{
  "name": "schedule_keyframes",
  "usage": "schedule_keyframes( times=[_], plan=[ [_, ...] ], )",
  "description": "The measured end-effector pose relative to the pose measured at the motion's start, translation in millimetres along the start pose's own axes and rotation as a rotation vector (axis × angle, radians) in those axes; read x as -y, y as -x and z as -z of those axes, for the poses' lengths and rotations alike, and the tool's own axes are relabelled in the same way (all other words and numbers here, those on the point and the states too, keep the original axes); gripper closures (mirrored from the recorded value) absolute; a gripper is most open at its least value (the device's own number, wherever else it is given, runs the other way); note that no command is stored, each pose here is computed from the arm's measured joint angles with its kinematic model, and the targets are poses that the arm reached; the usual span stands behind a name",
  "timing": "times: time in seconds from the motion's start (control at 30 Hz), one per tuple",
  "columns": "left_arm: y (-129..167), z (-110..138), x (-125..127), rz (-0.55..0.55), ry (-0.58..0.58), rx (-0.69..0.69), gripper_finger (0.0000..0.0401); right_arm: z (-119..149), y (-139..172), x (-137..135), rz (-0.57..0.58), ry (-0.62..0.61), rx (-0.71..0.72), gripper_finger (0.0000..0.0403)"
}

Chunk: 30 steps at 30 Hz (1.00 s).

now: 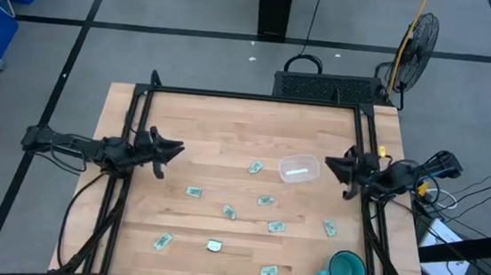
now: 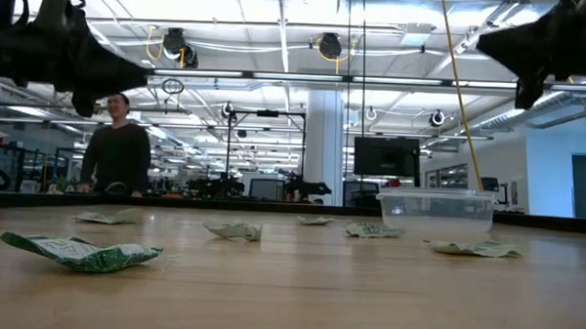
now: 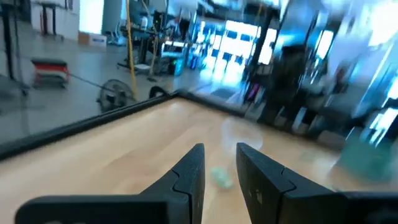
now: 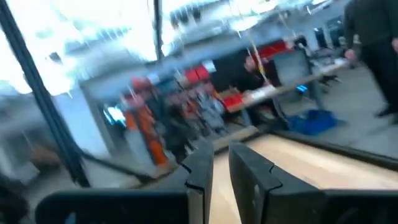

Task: Pick and place Stevia / Truvia into bins
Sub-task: Put the green stevia packet into the transparent bin

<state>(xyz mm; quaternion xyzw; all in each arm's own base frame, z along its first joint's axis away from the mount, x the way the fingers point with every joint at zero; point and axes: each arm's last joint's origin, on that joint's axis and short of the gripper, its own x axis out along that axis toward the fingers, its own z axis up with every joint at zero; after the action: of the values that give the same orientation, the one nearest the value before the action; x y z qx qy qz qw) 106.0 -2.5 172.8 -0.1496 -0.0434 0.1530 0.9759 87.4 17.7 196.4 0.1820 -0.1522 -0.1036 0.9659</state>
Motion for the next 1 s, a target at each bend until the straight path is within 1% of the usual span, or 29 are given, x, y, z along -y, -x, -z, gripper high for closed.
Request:
schedule_keyframes(
  times=[0.1,0.17,0.27,0.33,0.43,0.6,0.67,0.73,0.83,0.9,1.0],
  plan=[
    [1,-11,3,0.038,0.209,0.1,0.0304,-16,0,-5,-0.082,-0.068,0.136,0.036],
    [2,-17,4,0.066,0.31,0.157,0.0304,-29,2,-7,-0.11,-0.089,0.261,0.036],
    [3,-24,6,0.101,0.391,0.223,0.0304,-46,7,-9,-0.173,-0.032,0.429,0.036],
    [4,-29,6,0.114,0.415,0.26,0.0304,-52,10,-10,-0.212,0.033,0.506,0.036],
    [5,-33,7,0.127,0.438,0.302,0.0304,-53,10,-12,-0.227,0.158,0.531,0.036],
    [8,-39,9,0.23,0.527,0.339,0.0304,-51,7,-14,-0.21,0.239,0.514,0.036],
    [9,-44,11,0.261,0.522,0.346,0.0304,-51,6,-14,-0.209,0.248,0.512,0.036],
    [10,-53,14,0.286,0.489,0.353,0.0304,-51,6,-15,-0.223,0.238,0.516,0.036],
    [10,-79,23,0.309,0.42,0.355,0.0304,-51,5,-16,-0.251,0.207,0.507,0.036],
    [8,-101,31,0.306,0.357,0.311,0.0304,-60,0,-22,-0.273,0.193,0.487,0.036],
    [1,-136,46,0.255,0.27,0.162,0.0304,-81,-14,-39,-0.314,0.233,0.4,0.0356]
  ],
)
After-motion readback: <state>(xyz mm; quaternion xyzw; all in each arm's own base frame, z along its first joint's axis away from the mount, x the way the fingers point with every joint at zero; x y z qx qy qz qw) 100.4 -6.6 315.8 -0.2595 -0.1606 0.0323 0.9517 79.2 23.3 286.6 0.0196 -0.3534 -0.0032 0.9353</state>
